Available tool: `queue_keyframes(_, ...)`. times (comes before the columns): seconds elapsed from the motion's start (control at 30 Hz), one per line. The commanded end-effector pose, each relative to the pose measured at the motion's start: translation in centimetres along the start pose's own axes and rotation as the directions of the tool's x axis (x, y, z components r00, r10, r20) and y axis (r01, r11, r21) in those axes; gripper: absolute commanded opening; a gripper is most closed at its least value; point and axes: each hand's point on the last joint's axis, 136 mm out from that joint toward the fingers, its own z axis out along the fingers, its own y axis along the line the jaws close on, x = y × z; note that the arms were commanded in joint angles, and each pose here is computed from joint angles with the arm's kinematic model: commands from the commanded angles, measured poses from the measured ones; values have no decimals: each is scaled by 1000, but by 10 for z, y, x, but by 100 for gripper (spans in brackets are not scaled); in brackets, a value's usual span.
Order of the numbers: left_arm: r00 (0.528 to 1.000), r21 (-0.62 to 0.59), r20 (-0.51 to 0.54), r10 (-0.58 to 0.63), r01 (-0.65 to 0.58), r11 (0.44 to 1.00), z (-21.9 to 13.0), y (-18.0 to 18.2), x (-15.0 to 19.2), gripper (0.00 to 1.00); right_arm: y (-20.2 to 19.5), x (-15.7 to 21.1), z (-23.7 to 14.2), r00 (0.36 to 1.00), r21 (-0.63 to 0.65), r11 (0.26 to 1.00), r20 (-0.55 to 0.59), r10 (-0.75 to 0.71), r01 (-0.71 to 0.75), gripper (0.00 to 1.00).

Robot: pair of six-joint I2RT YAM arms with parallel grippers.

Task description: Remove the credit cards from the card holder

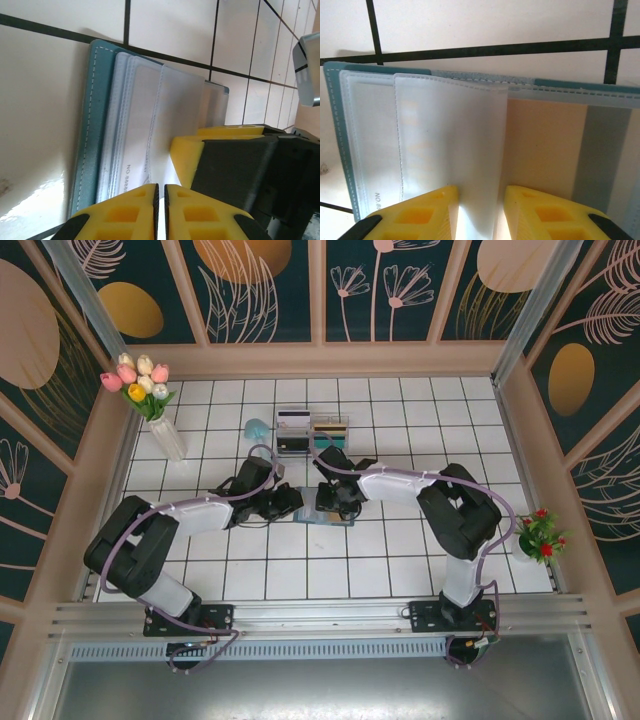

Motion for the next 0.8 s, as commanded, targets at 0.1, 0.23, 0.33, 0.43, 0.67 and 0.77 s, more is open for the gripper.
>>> queue_keyframes(0.1,1000,9,-16,-4,4,1000,10,-6,-5,14,-45,28,20,997,145,989,-81,11,1,29)
queue_keyframes(0.23,1000,-16,-22,-11,10,1000,17,-1,-6,10,-36,23,14,998,97,995,-61,9,-3,29)
queue_keyframes(0.33,999,-11,-33,-5,5,1000,21,-2,-5,6,-30,20,10,999,67,998,-50,11,-8,28)
queue_keyframes(0.43,999,-11,-42,-3,2,1000,23,-1,-2,4,-26,16,7,999,43,999,-40,19,-17,25)
queue_keyframes(0.67,998,-53,-61,-20,17,998,27,11,4,3,-7,4,-12,999,-100,994,21,42,-40,25)
queue_keyframes(0.77,998,-67,-66,-19,15,998,28,13,5,3,2,-3,-23,997,-187,981,43,62,-53,26)
